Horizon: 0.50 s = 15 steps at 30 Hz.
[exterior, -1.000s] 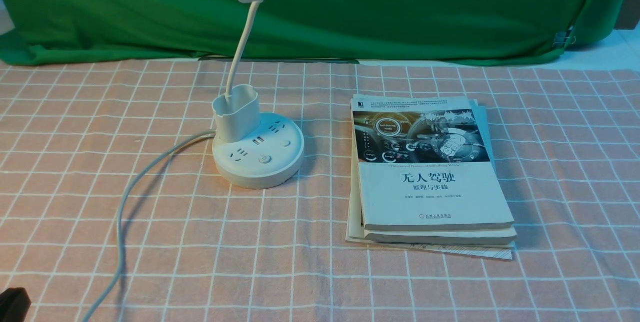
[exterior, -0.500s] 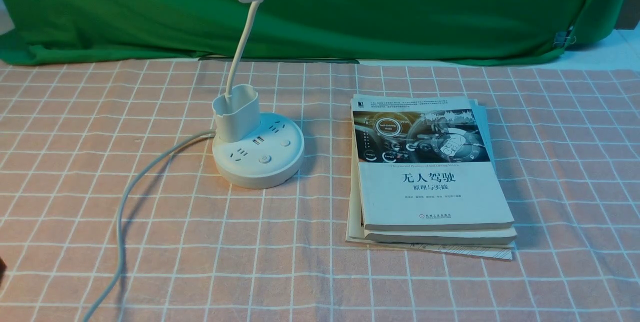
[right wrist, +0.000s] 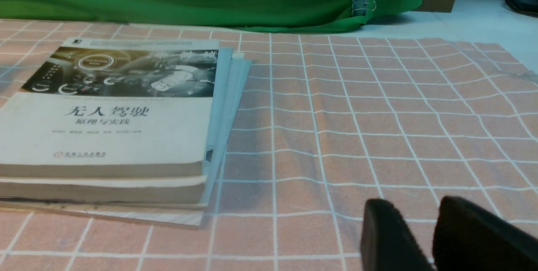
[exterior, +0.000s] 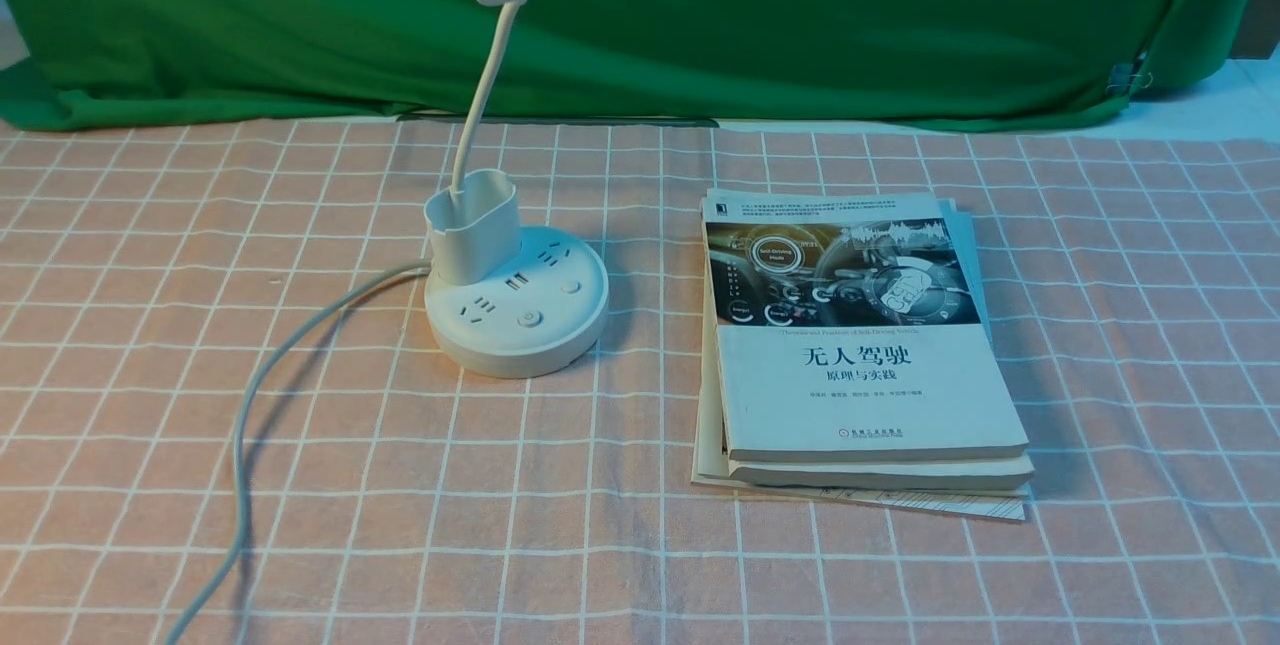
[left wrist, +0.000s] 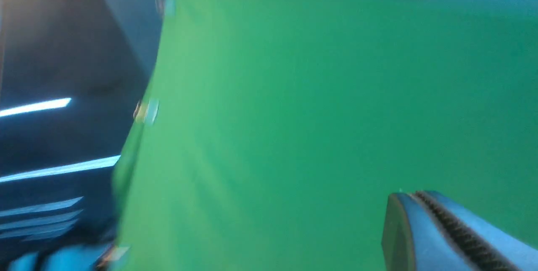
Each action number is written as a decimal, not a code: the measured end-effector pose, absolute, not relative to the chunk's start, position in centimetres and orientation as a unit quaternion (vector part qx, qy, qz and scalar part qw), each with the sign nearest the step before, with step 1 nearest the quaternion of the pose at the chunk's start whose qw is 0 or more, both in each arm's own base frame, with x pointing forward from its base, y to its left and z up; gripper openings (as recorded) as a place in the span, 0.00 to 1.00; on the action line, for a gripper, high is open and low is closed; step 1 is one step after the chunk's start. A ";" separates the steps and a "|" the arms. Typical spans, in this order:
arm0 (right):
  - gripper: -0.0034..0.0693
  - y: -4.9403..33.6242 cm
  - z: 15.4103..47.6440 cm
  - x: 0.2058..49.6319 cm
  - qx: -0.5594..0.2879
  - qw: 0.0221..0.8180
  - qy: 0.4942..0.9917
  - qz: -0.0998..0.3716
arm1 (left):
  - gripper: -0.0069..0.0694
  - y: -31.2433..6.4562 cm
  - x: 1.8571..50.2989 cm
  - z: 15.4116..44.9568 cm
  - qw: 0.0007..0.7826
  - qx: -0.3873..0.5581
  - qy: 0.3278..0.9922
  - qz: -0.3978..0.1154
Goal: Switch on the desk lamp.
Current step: Use the left arm to press the button switch on the lamp holder
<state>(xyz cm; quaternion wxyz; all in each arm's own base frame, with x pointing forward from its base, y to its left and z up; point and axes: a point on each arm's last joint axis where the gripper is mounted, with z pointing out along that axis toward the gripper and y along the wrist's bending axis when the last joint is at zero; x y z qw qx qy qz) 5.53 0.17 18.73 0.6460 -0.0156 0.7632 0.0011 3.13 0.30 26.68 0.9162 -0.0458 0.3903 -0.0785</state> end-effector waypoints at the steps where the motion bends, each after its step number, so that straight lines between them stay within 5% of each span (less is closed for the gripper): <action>1: 0.38 0.2 18.7 5.5 -0.016 0.646 0.763 0.001 | 0.12 0.3 2.9 26.9 0.920 -0.051 0.375 -0.100; 5: 0.38 0.2 18.7 5.5 -0.016 0.646 0.763 0.001 | 0.12 0.1 2.5 30.0 0.903 -0.065 0.399 -0.148; 9: 0.38 0.2 18.7 5.5 -0.016 0.646 0.763 0.001 | 0.12 -0.1 4.2 34.6 0.827 -0.072 0.543 -0.129; 15: 0.38 0.2 18.7 5.5 -0.016 0.646 0.763 0.001 | 0.12 -0.6 12.4 32.2 0.649 -0.123 0.737 -0.142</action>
